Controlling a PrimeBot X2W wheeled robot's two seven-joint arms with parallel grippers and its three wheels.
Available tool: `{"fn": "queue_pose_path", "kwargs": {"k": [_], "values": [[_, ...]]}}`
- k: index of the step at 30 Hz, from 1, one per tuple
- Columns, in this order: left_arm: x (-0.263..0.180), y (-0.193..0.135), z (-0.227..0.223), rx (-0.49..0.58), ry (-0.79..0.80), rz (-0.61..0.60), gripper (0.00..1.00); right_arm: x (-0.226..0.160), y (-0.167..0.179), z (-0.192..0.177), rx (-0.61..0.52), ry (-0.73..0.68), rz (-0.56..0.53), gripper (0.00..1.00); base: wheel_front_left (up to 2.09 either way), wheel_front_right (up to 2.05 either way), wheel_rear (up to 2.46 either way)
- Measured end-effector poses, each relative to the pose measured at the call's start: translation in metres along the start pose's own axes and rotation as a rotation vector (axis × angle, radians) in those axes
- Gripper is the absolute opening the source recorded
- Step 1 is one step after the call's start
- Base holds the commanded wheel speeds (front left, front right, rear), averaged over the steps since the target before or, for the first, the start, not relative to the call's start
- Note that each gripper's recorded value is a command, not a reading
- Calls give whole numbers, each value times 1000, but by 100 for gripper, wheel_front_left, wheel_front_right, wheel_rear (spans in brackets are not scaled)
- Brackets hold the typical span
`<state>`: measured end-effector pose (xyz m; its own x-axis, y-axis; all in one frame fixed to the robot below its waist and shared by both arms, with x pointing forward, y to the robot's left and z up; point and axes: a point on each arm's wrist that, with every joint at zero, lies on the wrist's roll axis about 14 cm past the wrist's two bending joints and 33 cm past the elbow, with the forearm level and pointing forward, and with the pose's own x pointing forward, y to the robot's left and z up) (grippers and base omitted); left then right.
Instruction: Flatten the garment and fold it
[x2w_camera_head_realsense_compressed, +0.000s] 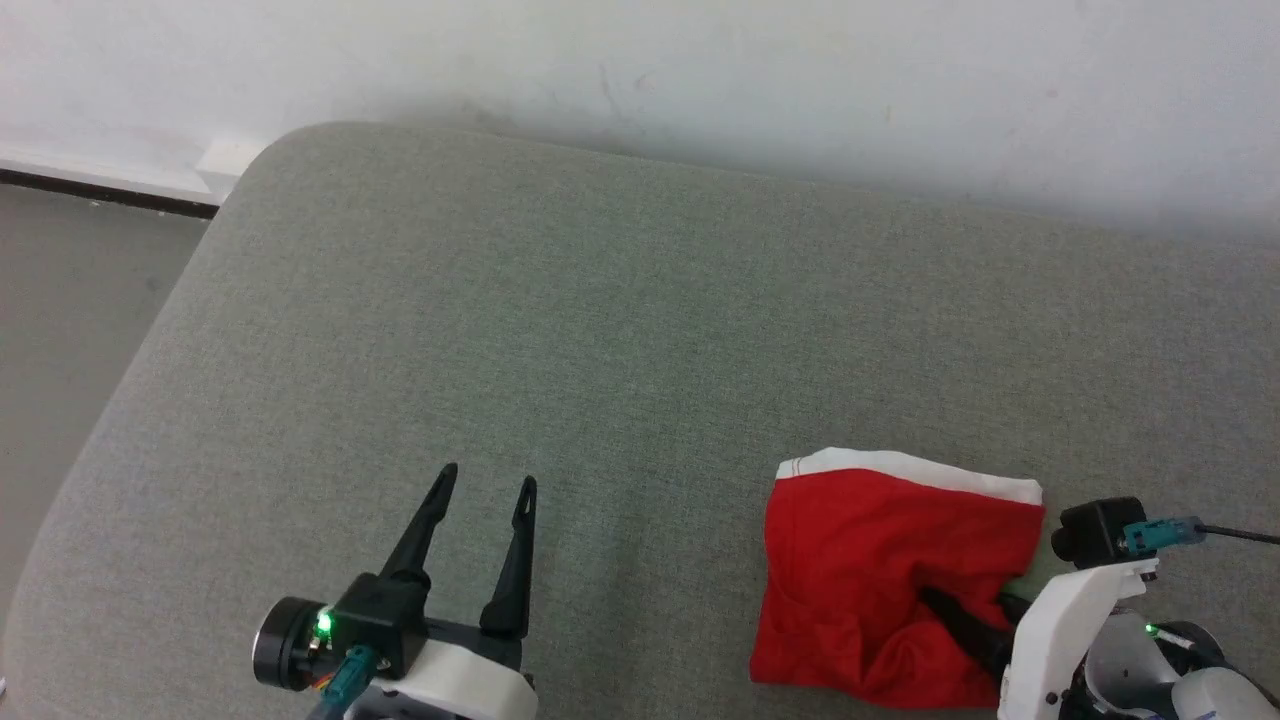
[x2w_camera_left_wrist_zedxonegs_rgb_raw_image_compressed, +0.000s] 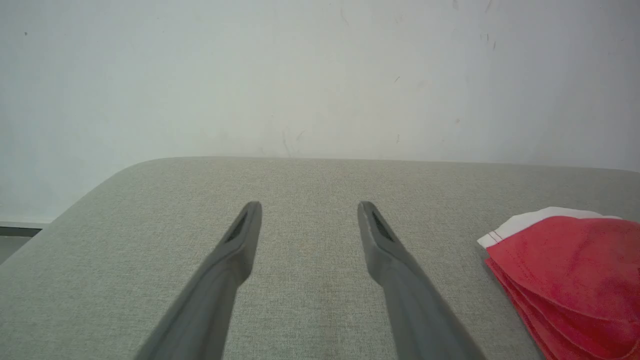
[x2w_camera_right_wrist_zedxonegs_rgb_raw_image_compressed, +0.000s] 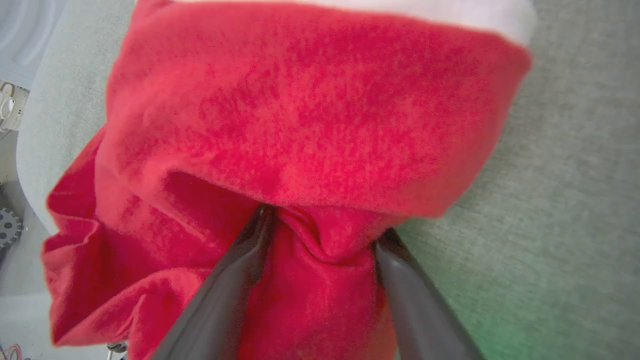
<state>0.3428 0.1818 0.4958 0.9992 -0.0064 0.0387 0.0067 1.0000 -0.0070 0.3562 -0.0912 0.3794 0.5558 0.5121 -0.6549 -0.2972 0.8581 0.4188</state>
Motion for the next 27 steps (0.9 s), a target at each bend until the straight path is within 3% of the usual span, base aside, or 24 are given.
{"fn": "queue_pose_path", "kwargs": {"k": [1,9,15,21,27], "values": [[0,0,1,0,-2,1,100,1,-1,1,-18,-4,-4,0,0,0,0],[7,-12,3,-16,-14,-39,100,-9,-8,15,-255,-23,-49,0,0,0,0],[20,-48,1,-39,-12,-151,100,-43,-36,38,-470,44,-162,0,0,0,0],[47,-95,10,-63,-49,-293,100,-99,-101,52,-591,136,-372,0,0,0,0],[72,-128,2,-77,-44,-391,100,-153,-185,53,-561,212,-603,0,0,0,0]]}}
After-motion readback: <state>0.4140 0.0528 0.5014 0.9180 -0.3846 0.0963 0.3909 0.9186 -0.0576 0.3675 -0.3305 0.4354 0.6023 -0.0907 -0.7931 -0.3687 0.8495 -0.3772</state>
